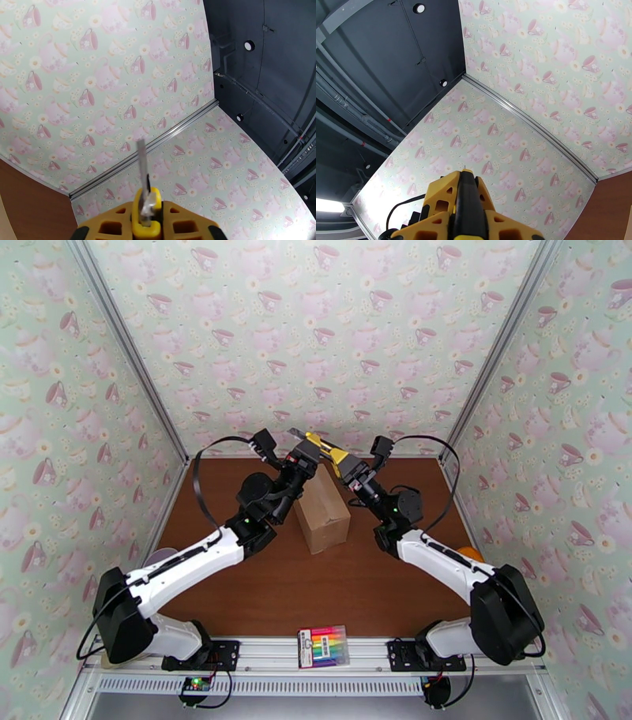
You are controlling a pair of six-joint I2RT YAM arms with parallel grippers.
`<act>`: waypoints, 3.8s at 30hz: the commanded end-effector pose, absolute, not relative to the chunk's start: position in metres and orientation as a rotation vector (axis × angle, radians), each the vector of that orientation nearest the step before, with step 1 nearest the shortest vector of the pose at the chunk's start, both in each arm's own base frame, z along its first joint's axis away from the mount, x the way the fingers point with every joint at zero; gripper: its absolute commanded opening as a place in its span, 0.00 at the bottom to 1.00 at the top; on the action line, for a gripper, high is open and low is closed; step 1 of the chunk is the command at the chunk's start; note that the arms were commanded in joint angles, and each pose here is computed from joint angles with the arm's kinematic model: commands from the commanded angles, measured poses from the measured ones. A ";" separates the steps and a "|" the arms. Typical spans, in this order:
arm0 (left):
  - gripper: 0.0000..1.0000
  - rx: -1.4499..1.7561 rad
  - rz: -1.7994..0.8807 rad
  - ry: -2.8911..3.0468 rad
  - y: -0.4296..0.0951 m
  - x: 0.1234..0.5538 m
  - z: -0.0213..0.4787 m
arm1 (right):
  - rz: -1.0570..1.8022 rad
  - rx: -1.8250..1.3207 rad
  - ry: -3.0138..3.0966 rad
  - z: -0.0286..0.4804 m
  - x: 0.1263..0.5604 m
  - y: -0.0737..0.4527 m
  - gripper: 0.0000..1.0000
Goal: Unpack the express box
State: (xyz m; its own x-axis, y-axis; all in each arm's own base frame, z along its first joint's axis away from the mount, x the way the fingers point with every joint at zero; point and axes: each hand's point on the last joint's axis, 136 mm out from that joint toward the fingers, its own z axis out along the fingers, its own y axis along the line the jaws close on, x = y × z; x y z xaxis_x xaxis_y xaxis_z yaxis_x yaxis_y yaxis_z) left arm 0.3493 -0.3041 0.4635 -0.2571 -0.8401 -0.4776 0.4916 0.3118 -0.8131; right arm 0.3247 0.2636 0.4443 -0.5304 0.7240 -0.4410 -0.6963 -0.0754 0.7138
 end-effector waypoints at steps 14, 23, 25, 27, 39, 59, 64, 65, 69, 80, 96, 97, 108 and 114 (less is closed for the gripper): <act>0.54 -0.305 -1.230 1.514 -0.314 0.344 0.408 | 1.465 0.015 1.337 0.430 0.330 0.266 0.00; 0.60 -0.267 -1.166 1.661 -0.306 0.331 0.365 | 1.299 0.093 1.423 0.410 0.344 0.263 0.00; 0.60 -0.262 -1.150 1.695 -0.304 0.327 0.355 | 1.275 0.113 1.439 0.406 0.348 0.262 0.00; 0.60 -0.257 -1.136 1.724 -0.301 0.324 0.347 | 1.260 0.132 1.453 0.401 0.353 0.261 0.00; 0.60 -0.247 -0.997 1.846 -0.268 0.305 0.314 | 1.164 0.167 1.482 0.397 0.361 0.252 0.00; 0.60 -0.248 -0.767 2.001 -0.202 0.447 0.303 | 0.787 0.076 1.682 0.372 0.362 0.209 0.00; 0.58 -0.208 -0.817 2.026 -0.222 0.512 0.277 | 0.755 0.033 1.722 0.369 0.359 0.204 0.00; 0.58 -0.190 -0.819 2.031 -0.227 0.522 0.271 | 0.754 0.029 1.726 0.369 0.358 0.203 0.00; 0.57 -0.136 -0.828 2.082 -0.240 0.560 0.246 | 0.757 0.017 1.740 0.369 0.355 0.199 0.00; 0.53 -0.037 -0.886 2.170 -0.272 0.569 0.198 | 0.756 0.011 1.798 0.352 0.338 0.189 0.00; 0.53 0.138 -0.943 2.194 -0.341 0.497 0.188 | 0.815 0.027 1.817 0.341 0.269 0.165 0.00; 0.53 0.146 -0.945 2.188 -0.345 0.493 0.189 | 0.816 0.025 1.824 0.339 0.266 0.164 0.00; 0.56 0.033 -0.848 2.092 -0.306 0.480 0.232 | 0.662 0.035 1.896 0.324 0.250 0.144 0.00; 0.57 -0.028 -0.745 2.090 -0.259 0.463 0.249 | 0.469 0.026 2.001 0.315 0.271 0.139 0.00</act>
State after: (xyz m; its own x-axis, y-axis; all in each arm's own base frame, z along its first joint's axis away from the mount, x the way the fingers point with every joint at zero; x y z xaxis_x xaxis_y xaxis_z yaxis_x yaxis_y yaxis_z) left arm 0.4703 -0.2805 0.2360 -0.6352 -0.2707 -0.7234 0.2855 0.7880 -0.5455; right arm 0.2643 0.1496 0.3097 -0.4774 0.2730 -0.8352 -0.2332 0.8770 0.4200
